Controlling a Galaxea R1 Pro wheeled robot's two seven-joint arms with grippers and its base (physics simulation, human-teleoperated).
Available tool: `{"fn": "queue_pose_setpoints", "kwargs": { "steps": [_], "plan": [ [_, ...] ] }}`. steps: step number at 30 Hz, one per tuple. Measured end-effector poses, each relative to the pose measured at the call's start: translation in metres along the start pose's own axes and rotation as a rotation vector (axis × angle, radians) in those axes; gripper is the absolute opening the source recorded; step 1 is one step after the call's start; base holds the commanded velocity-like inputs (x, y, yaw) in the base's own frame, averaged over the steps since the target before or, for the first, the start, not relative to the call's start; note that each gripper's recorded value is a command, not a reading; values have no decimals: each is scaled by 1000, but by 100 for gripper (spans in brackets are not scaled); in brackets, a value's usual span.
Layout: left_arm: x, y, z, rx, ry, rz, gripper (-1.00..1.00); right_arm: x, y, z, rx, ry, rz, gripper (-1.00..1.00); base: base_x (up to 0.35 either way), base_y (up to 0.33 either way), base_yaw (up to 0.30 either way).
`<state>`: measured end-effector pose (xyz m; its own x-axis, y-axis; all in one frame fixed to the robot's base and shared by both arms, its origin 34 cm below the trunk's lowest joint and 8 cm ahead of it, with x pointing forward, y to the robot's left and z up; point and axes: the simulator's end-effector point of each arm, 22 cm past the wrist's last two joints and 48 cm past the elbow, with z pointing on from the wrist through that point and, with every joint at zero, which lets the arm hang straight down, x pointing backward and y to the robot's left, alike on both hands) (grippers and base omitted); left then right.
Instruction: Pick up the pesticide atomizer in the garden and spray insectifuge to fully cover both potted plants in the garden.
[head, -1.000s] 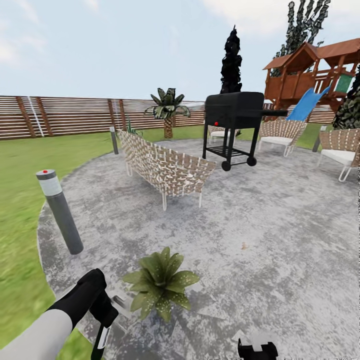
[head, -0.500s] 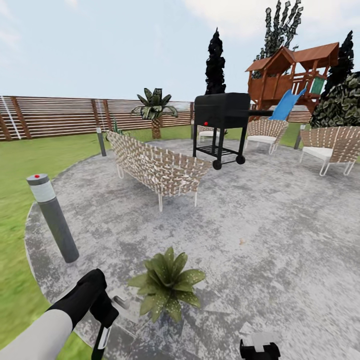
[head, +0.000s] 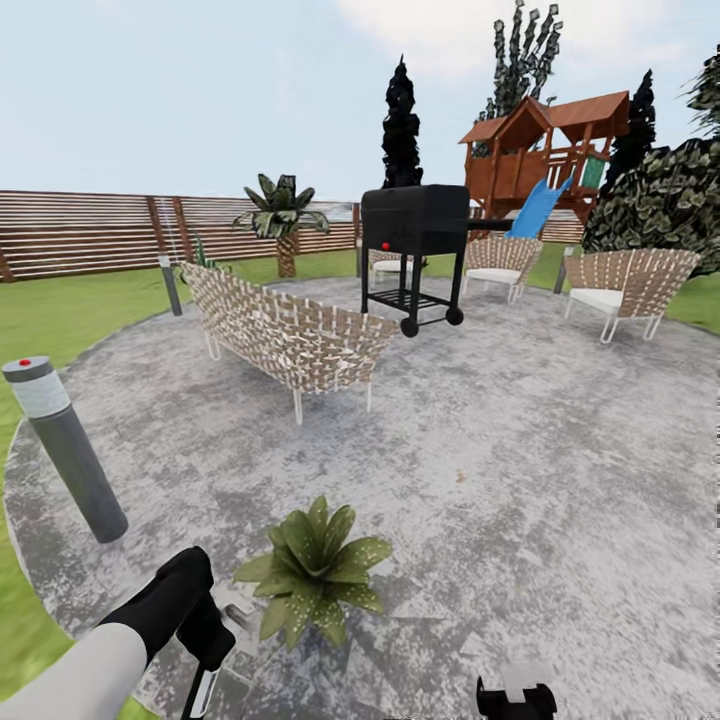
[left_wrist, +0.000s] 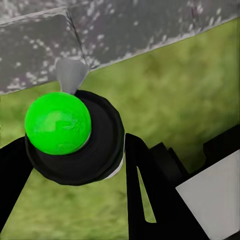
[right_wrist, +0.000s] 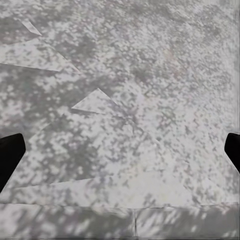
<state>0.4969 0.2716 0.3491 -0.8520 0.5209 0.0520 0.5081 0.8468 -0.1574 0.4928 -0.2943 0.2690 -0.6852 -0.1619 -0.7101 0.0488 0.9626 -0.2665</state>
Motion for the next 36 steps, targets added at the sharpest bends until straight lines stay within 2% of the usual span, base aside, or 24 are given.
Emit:
{"fn": "queue_pose_setpoints", "kwargs": {
  "steps": [9,17,24,28,31,36],
  "plan": [
    [-1,0,2,4,-1,-2,-100,4,1,0,-1,8,1,100,-23,17,-72],
    [1,-1,3,7,6,-2,-100,4,1,1,-1,8,0,100,-107,255,0],
    [2,-1,6,10,10,-5,-100,7,2,1,-2,15,-1,100,147,249,-67],
    [4,2,7,3,17,-3,-100,8,2,1,-3,16,-2,100,66,27,-11],
    [7,12,6,-28,18,-8,-100,8,2,1,-3,16,-3,100,6,2,-1],
    [-8,1,6,-30,-6,4,-100,8,2,1,-3,17,-3,100,0,0,0]
  ]
}}
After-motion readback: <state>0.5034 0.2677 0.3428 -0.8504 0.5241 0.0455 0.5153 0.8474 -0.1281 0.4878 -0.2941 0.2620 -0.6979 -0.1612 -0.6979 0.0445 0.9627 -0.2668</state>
